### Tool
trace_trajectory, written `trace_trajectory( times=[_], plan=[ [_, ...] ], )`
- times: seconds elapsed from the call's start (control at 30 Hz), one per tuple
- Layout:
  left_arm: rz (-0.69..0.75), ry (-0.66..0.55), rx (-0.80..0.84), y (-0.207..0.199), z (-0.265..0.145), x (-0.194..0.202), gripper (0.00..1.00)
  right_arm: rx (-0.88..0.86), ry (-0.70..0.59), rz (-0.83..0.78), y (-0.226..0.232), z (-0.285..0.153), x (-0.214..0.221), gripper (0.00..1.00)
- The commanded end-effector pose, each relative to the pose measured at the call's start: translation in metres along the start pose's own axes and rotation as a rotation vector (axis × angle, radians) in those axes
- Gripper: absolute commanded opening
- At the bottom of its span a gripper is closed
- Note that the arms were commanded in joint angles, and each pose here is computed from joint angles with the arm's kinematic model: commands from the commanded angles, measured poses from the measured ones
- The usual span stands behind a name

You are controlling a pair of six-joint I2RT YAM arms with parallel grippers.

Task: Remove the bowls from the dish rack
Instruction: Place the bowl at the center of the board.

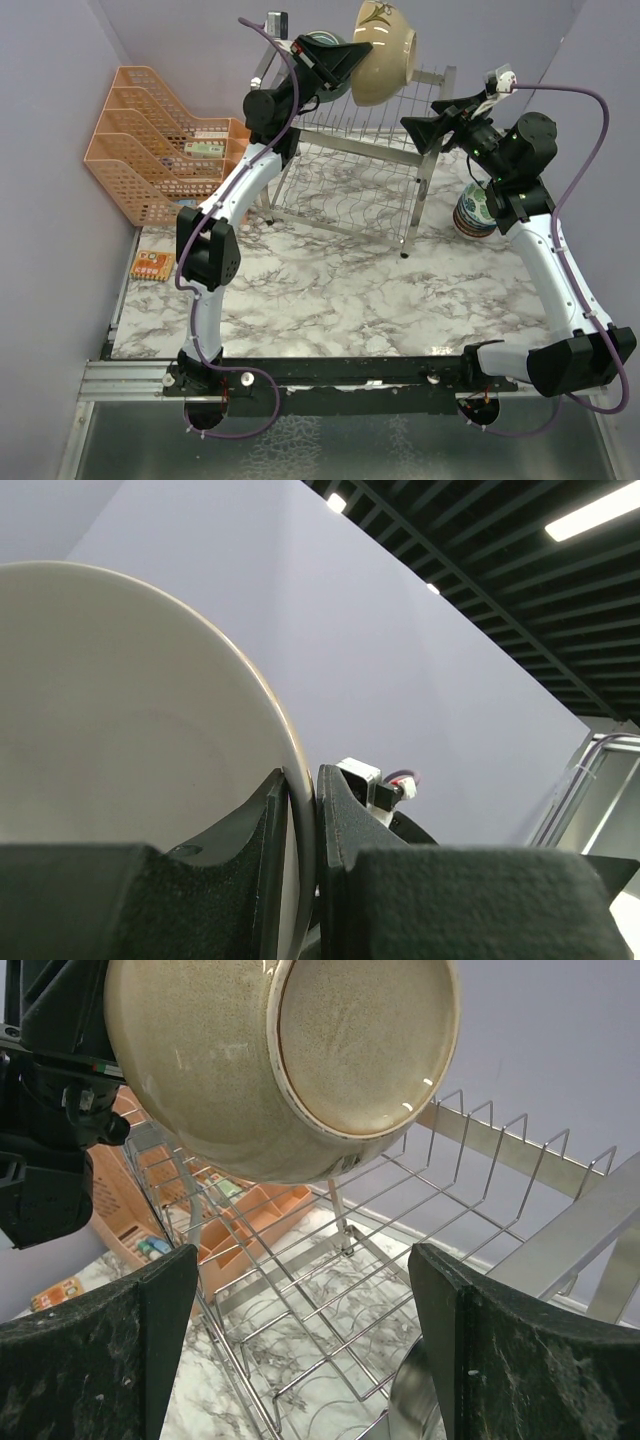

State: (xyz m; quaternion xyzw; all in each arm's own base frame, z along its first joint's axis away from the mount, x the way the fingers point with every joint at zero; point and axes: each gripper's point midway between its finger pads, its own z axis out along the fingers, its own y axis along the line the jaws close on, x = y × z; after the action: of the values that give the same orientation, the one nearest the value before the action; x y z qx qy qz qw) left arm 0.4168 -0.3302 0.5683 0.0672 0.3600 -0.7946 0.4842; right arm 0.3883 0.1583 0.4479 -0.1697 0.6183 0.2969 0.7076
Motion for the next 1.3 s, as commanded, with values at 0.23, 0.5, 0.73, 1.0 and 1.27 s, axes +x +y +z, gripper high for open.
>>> trace_trajectory(
  times=[0.23, 0.5, 0.73, 1.0, 1.27],
  plan=[
    [0.214, -0.138, 0.364, -0.191, 0.001, -0.054, 0.00, -0.012, 0.029, 0.051, 0.001, 0.002, 0.015, 0.86],
    [0.190, -0.133, 0.383, -0.201, -0.005, -0.058, 0.00, -0.006, 0.028, 0.044, 0.000, 0.000, 0.015, 0.86],
    [0.186, -0.117, 0.373, -0.215, -0.017, -0.054, 0.00, -0.016, 0.030, 0.052, 0.002, 0.001, 0.018, 0.86],
    [0.222, -0.102, 0.382, -0.251, -0.032, -0.049, 0.00, -0.027, 0.039, 0.065, 0.004, 0.001, 0.022, 0.86],
    [0.208, -0.090, 0.361, -0.266, -0.049, -0.041, 0.00, -0.031, 0.041, 0.072, 0.005, -0.001, 0.023, 0.86]
  ],
)
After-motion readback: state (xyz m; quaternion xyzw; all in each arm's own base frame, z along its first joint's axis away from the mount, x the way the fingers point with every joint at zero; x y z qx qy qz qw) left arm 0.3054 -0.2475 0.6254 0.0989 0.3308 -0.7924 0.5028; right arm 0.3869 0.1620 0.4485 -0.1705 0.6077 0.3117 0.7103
